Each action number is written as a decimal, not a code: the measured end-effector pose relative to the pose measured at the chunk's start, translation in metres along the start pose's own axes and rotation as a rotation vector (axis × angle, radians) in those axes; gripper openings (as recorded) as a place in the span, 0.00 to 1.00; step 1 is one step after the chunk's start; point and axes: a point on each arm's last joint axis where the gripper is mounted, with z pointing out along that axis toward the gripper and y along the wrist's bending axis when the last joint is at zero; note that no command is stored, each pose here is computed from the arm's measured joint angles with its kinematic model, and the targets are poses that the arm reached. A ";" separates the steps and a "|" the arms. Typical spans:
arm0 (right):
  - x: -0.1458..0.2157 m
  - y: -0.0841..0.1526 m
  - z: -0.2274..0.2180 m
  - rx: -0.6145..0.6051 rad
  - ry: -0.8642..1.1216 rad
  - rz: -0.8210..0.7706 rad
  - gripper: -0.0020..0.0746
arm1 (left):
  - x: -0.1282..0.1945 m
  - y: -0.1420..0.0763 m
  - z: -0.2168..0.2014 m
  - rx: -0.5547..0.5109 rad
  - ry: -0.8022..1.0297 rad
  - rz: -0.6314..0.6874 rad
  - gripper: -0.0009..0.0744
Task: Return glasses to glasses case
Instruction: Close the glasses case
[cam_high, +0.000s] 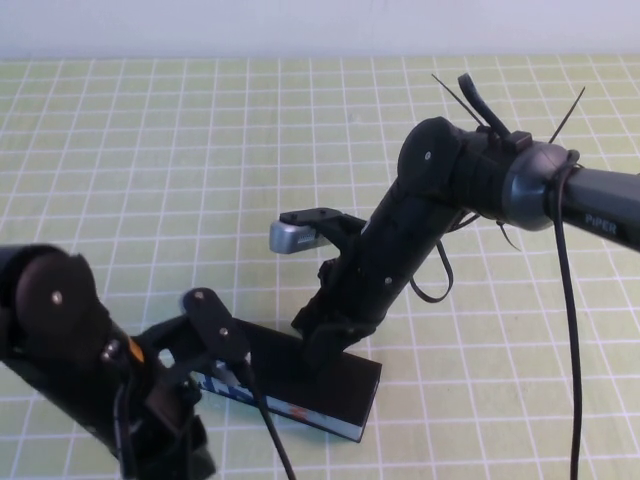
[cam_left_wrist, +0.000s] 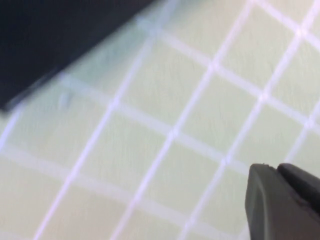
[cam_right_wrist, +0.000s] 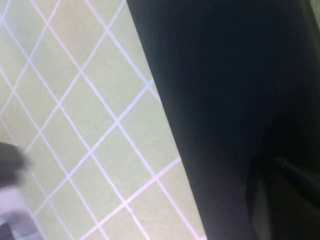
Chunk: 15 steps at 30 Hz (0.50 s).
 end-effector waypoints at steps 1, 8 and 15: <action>0.000 0.000 0.000 0.008 0.000 -0.005 0.00 | 0.000 0.000 -0.007 -0.004 0.038 -0.005 0.01; 0.000 0.004 -0.003 0.041 -0.013 -0.029 0.00 | -0.002 -0.002 -0.071 -0.231 0.046 -0.059 0.01; 0.001 0.039 -0.059 0.138 -0.179 -0.136 0.00 | 0.025 -0.034 -0.138 -0.431 -0.274 -0.166 0.01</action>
